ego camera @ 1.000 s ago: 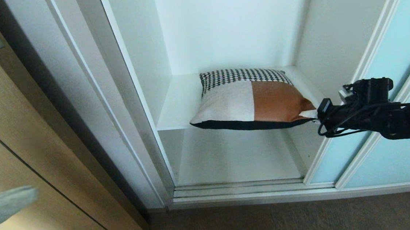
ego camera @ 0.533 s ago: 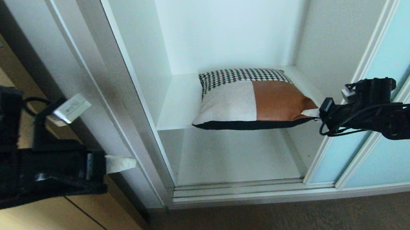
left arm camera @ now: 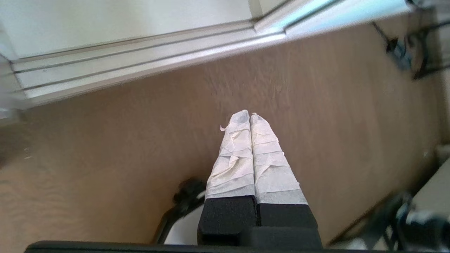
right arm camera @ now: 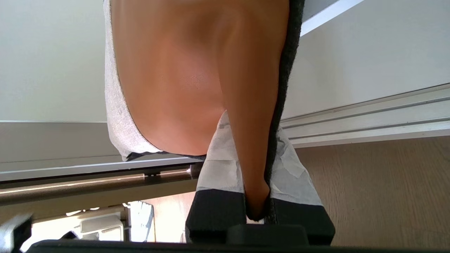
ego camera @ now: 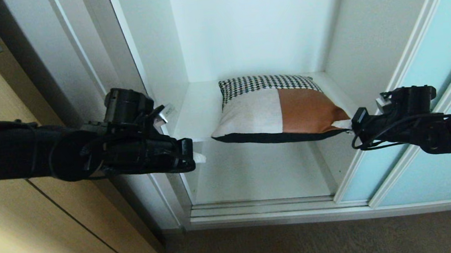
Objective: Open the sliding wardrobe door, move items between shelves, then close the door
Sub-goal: Place the pillow on the lower shelf
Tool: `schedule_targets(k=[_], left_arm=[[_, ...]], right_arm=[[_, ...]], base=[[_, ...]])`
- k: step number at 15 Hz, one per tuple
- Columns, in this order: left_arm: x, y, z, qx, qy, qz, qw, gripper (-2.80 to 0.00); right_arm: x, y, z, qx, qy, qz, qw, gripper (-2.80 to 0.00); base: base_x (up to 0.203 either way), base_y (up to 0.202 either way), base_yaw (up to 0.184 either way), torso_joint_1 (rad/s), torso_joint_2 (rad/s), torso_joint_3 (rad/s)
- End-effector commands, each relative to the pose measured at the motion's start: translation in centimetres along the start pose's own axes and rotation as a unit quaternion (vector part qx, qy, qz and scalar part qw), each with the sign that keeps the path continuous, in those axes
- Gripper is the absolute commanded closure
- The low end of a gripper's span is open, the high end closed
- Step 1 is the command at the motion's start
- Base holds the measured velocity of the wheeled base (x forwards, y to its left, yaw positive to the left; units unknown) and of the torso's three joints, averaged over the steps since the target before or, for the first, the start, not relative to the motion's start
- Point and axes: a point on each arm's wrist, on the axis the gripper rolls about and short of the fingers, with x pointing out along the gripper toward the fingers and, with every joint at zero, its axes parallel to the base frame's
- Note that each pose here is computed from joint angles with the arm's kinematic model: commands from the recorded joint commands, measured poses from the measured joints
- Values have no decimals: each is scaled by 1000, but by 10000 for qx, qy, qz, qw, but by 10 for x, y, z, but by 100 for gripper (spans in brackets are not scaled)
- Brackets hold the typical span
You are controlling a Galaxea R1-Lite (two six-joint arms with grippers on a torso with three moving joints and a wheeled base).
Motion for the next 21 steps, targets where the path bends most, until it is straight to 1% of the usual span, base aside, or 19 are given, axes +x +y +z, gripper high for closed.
schedule_targets(k=[1,3,4,6,8,10,12,14,17,19,21], left_arm=[[36,15,4,-195,119,161,9996,-280],[47,19,10,-326,43,211,9992,-280],[49,19,14,-528,-6,186,9984,-280],[57,22,18,-757,-60,157,9970,-280],[68,26,23,-861,-235,97,9960,-280],[80,31,29,-947,-491,-86,9943,-280],[95,37,35,-998,-576,-198,9931,-280],[111,45,37,-1154,-604,-217,9912,-280],[129,57,31,-1224,-572,-193,9907,-280],[139,62,35,-1129,-829,-289,9897,-280],[140,60,44,-1076,-1003,-377,9884,-280]], right_arm=[[2,-2,0,21,15,9,10000,0],[2,-3,0,-1,-5,33,10000,0],[2,-4,-1,2,-2,30,10000,0],[2,-5,-2,-1,13,23,10000,0],[3,-5,-2,-84,24,22,10000,0],[3,-7,-3,-73,52,16,10000,0],[1,-3,-3,-95,160,149,9997,0],[-1,-1,-3,-105,197,198,9996,0],[0,-1,-3,-97,212,198,9995,0],[0,-1,-2,-103,284,274,9992,0],[-3,-2,-2,-76,311,270,9991,0]], base=[[0,0,0,0,0,0],[0,0,0,0,0,0],[0,0,0,0,0,0],[0,0,0,0,0,0],[0,0,0,0,0,0],[0,0,0,0,0,0],[0,0,0,0,0,0],[0,0,0,0,0,0],[0,0,0,0,0,0],[0,0,0,0,0,0],[0,0,0,0,0,0]])
